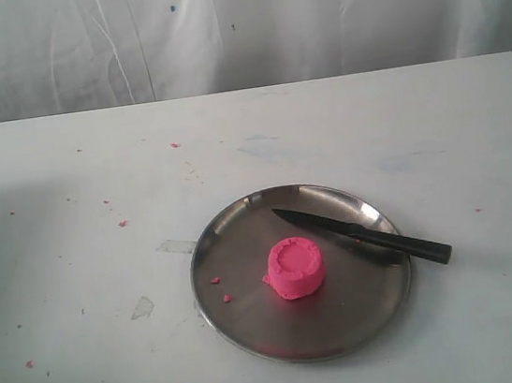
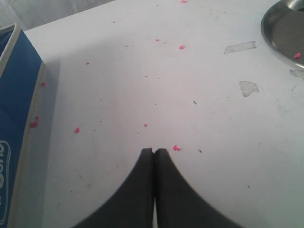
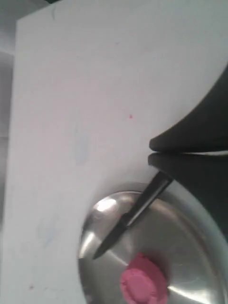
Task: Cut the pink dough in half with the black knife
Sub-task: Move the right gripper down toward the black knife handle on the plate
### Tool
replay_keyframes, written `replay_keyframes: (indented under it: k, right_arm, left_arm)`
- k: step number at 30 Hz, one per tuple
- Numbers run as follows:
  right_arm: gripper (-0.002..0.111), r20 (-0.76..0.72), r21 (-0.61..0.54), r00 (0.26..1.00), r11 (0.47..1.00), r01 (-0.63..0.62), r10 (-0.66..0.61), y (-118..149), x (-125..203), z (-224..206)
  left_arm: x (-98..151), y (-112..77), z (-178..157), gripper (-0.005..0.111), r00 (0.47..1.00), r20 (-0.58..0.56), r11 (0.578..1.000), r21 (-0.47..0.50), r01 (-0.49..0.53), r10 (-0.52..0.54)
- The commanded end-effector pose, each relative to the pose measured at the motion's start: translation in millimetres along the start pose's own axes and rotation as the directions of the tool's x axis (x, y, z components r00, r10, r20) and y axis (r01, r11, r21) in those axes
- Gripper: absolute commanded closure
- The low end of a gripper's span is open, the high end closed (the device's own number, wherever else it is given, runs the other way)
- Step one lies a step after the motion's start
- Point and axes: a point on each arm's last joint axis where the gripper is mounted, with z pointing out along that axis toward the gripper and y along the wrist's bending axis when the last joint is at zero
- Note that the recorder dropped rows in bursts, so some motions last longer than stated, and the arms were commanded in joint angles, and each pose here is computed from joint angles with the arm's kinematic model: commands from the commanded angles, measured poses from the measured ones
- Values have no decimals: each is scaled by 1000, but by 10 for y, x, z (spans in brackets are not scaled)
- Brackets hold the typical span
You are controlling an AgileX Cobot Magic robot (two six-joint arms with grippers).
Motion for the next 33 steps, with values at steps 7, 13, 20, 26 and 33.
replay_keyframes:
  k: [7,13,20,26,33]
  right_arm:
    - [108,-307,-287,899,931,224,-311,415,-396,959]
    - [108,-419,-282,847,934,221,-327,440,-106,1661]
    - [86,-476,-327,789,911,250,-387,452,18,1825]
    - [69,-473,-325,791,911,253,-388,452,19,1844]
    - [67,-512,-343,745,897,280,-428,435,123,1919]
  left_arm:
    - [8,0,2,107,1000,1,1000,-4,5,-5]
    - [8,0,2,107,1000,1,1000,-4,5,-5]
    - [8,0,2,107,1000,1,1000,-4,5,-5]
    - [8,0,2,107,1000,1,1000,-4,5,-5]
    - [8,0,2,107,1000,1,1000,-4,5,-5]
